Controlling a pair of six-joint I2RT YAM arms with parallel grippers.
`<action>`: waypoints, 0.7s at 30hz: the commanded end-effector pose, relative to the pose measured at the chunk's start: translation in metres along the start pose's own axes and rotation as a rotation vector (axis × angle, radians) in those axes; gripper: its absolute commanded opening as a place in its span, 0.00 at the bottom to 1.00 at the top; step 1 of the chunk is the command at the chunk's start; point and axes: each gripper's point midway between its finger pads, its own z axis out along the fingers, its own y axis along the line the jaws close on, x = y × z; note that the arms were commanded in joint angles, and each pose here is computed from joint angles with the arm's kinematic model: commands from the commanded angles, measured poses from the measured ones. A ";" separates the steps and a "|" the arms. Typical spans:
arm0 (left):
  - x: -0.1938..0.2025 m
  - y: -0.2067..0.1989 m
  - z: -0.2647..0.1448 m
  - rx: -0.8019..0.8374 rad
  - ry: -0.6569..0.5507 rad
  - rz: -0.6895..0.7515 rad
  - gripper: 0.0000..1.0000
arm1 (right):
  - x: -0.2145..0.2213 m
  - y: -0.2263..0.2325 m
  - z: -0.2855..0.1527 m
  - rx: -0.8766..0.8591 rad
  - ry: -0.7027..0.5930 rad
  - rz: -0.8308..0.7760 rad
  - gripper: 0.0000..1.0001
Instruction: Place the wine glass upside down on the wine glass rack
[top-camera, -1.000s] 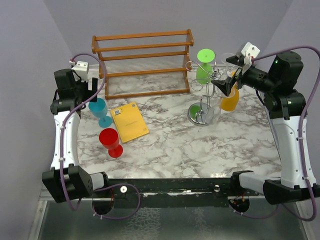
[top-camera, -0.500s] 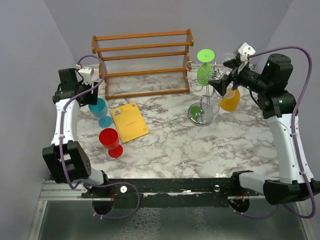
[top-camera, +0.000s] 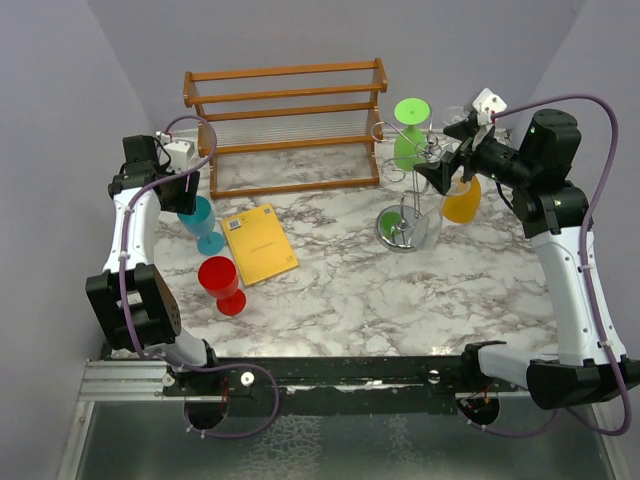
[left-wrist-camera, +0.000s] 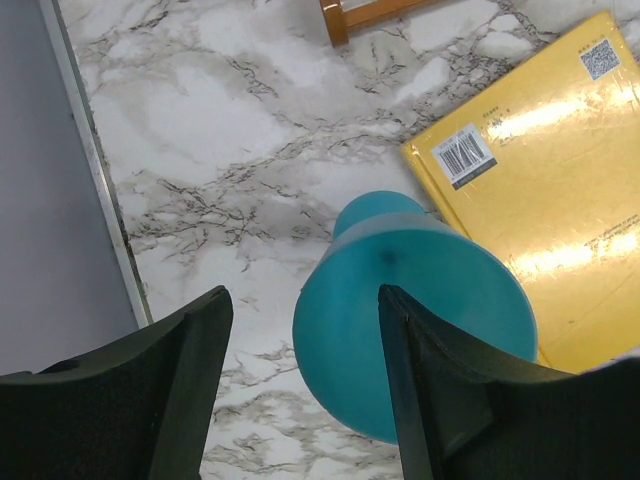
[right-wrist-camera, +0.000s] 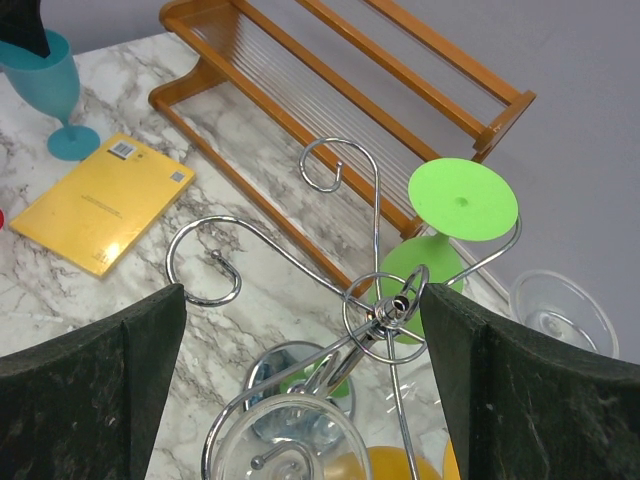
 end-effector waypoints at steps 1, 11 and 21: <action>-0.002 0.000 0.001 0.018 0.004 0.020 0.62 | -0.008 0.008 -0.001 -0.040 -0.027 -0.035 1.00; -0.003 -0.001 0.002 0.034 0.010 0.032 0.62 | -0.007 0.011 -0.001 -0.050 -0.036 -0.046 1.00; -0.012 -0.002 -0.010 0.022 -0.035 0.029 0.58 | -0.006 0.012 -0.001 -0.059 -0.037 -0.050 1.00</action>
